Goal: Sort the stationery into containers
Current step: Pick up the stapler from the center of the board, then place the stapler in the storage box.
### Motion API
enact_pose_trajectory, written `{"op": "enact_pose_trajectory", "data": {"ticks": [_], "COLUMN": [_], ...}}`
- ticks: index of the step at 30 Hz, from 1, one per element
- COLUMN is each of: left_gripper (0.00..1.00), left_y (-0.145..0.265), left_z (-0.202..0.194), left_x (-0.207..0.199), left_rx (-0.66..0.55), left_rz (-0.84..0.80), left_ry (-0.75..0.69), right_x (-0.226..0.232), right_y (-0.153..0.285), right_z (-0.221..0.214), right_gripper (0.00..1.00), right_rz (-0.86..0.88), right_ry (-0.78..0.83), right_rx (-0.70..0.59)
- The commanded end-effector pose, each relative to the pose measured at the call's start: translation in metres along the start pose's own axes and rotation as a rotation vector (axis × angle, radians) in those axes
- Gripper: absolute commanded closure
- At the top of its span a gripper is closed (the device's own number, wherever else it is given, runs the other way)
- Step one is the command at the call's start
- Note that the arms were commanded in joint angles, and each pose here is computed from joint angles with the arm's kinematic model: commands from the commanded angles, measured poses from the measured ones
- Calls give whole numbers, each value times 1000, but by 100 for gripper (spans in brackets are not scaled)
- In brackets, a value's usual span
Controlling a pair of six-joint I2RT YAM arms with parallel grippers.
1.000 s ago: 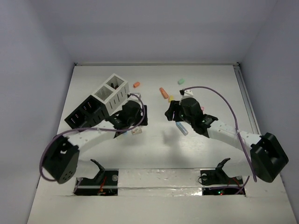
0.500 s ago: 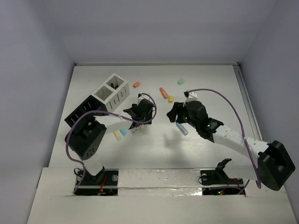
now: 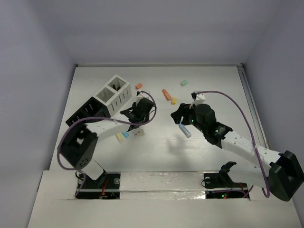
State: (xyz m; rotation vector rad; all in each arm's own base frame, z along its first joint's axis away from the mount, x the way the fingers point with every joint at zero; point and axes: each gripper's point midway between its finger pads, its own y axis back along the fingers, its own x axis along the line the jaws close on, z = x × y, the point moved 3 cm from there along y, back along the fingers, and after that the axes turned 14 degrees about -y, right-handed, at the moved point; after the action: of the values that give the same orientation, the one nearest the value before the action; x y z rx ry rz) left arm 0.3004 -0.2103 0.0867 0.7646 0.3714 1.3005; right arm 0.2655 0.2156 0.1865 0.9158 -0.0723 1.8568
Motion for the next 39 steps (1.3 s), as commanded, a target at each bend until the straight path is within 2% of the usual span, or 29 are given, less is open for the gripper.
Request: {"op": "enact_pose_trajectory", "data": {"ticks": [1, 2, 5, 7, 8, 11, 23, 34, 39], "left_gripper": [98, 98, 96, 96, 96, 96, 90, 79, 60], "left_y": [54, 71, 92, 97, 102, 108, 84, 71, 76], "left_z": [82, 95, 100, 95, 87, 77, 43, 20, 10], "left_x": [35, 49, 104, 133, 162, 200, 254, 256, 257], "left_rx": [-237, -286, -327, -320, -320, -316, -157, -64, -55], "left_rz": [54, 67, 178, 215, 279, 381, 504, 542, 567], "left_ry": [135, 170, 264, 323, 377, 449, 464, 431, 436], "right_x": [8, 9, 13, 15, 17, 18, 25, 26, 26], "right_y": [0, 0, 1, 1, 1, 2, 7, 7, 7], "right_z": [6, 5, 2, 0, -2, -4, -9, -11, -10], "right_gripper": [34, 34, 34, 34, 34, 34, 33, 33, 33], "right_rz": [51, 59, 88, 104, 119, 135, 180, 192, 189], "right_ry": [-4, -4, -6, -8, -9, -7, -8, -12, -12], "right_rx": [-30, -22, -3, 8, 18, 33, 66, 76, 72]}}
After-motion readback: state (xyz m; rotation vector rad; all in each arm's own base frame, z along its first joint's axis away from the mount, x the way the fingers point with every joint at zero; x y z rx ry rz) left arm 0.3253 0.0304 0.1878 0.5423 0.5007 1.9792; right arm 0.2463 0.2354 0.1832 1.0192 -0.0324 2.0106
